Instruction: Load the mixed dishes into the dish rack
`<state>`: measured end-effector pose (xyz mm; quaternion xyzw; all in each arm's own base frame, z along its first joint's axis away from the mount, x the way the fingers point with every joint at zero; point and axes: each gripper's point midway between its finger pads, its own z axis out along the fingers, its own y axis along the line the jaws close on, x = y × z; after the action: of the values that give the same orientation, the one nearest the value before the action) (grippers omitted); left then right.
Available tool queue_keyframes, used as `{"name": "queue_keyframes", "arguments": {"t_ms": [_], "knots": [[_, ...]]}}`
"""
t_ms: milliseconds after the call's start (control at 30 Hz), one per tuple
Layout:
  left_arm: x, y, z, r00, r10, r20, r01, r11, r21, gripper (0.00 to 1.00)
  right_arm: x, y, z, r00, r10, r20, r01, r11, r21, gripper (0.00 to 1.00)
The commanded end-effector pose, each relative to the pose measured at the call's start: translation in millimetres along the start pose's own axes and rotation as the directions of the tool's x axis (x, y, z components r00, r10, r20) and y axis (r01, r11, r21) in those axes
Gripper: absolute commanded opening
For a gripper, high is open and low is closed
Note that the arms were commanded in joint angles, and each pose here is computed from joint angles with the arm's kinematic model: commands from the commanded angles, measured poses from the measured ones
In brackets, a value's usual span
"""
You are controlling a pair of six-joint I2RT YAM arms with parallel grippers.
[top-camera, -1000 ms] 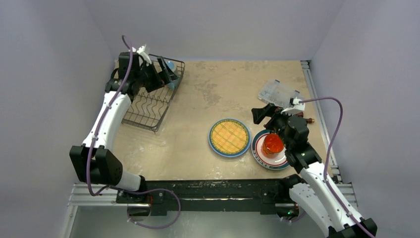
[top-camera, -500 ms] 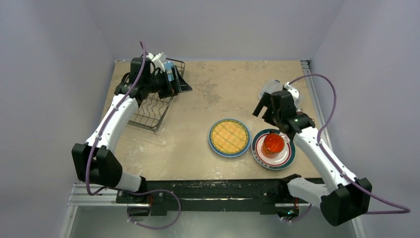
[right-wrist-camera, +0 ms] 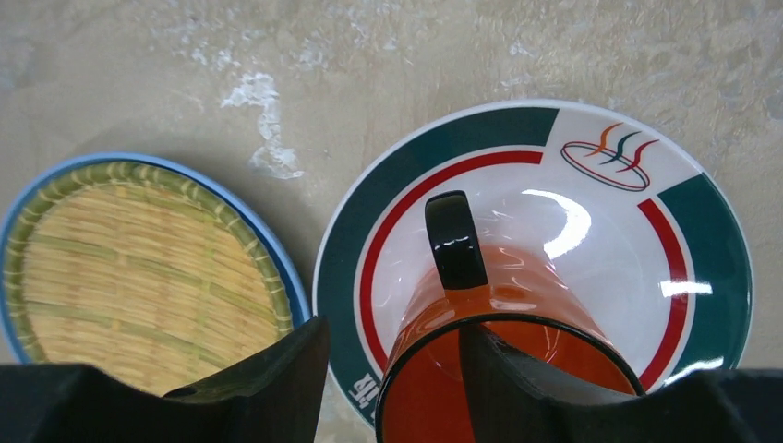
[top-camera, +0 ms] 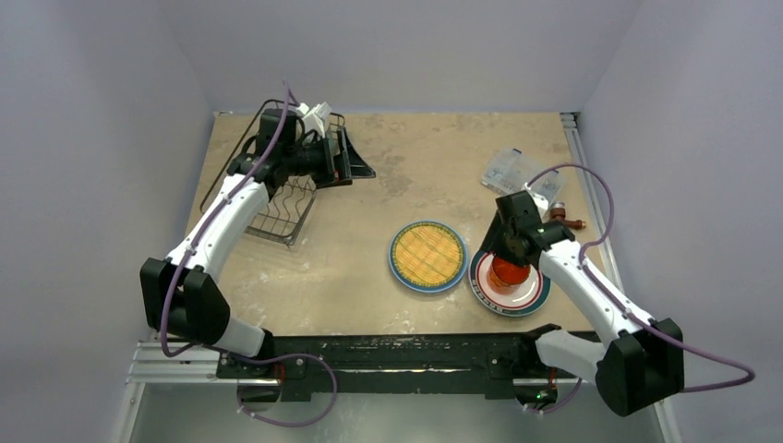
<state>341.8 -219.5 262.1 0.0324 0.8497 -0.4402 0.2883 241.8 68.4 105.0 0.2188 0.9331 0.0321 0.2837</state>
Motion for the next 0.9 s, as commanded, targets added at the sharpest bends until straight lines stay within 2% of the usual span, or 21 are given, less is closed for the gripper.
{"name": "queue_keyframes", "arguments": {"t_ms": [0, 167, 267, 333, 433, 533, 633, 700, 767, 867], "knots": [[2.3, -14.4, 6.0, 1.000, -0.007, -0.027, 0.009, 0.997, 0.080, 0.94, 11.3, 0.0, 20.1, 0.999, -0.035, -0.041, 0.037, 0.999, 0.034, 0.51], [5.1, -8.5, 10.0, 0.999, 0.010, -0.035, -0.008, 0.999, 0.051, 0.94, 19.6, 0.1, 29.3, 0.996, -0.059, -0.073, 0.062, 0.997, 0.043, 0.30], [7.4, -16.6, 10.6, 0.999, -0.003, -0.054, 0.008, 0.996, 0.094, 0.93, 14.8, 1.4, 28.0, 0.998, -0.049, -0.031, 0.050, 0.998, 0.024, 0.16], [8.3, -17.9, 10.4, 0.999, 0.023, -0.041, -0.020, 0.996, 0.085, 0.93, 9.0, 5.7, 22.2, 1.000, -0.013, 0.002, 0.013, 1.000, -0.003, 0.03], [10.6, -13.3, 10.0, 0.997, 0.068, -0.039, -0.067, 0.997, 0.033, 0.93, -4.2, 16.5, 7.4, 0.997, 0.030, 0.064, -0.025, 0.996, -0.081, 0.00], [13.1, -22.7, 11.8, 0.997, 0.054, -0.055, -0.049, 0.995, 0.085, 0.93, -29.2, 18.1, -14.2, 0.978, 0.087, 0.192, -0.062, 0.989, -0.133, 0.00], [18.4, -33.8, 15.3, 0.993, 0.107, -0.044, -0.100, 0.987, 0.127, 0.93, -52.8, 40.2, -48.3, 0.947, 0.154, 0.283, -0.063, 0.950, -0.306, 0.00], [23.6, -44.9, 19.8, 0.989, 0.139, -0.049, -0.129, 0.977, 0.172, 0.93, -67.2, 66.4, -78.5, 0.924, 0.197, 0.328, -0.019, 0.880, -0.475, 0.00], [28.9, -60.3, 22.9, 0.988, 0.139, -0.060, -0.119, 0.959, 0.257, 0.93, -74.6, 96.4, -111.6, 0.904, 0.260, 0.339, 0.032, 0.749, -0.662, 0.00], [34.8, -92.0, 19.1, 0.987, 0.161, -0.025, -0.136, 0.898, 0.418, 0.93, -62.8, 145.4, -176.5, 0.923, 0.303, 0.237, 0.116, 0.368, -0.922, 0.00]]}}
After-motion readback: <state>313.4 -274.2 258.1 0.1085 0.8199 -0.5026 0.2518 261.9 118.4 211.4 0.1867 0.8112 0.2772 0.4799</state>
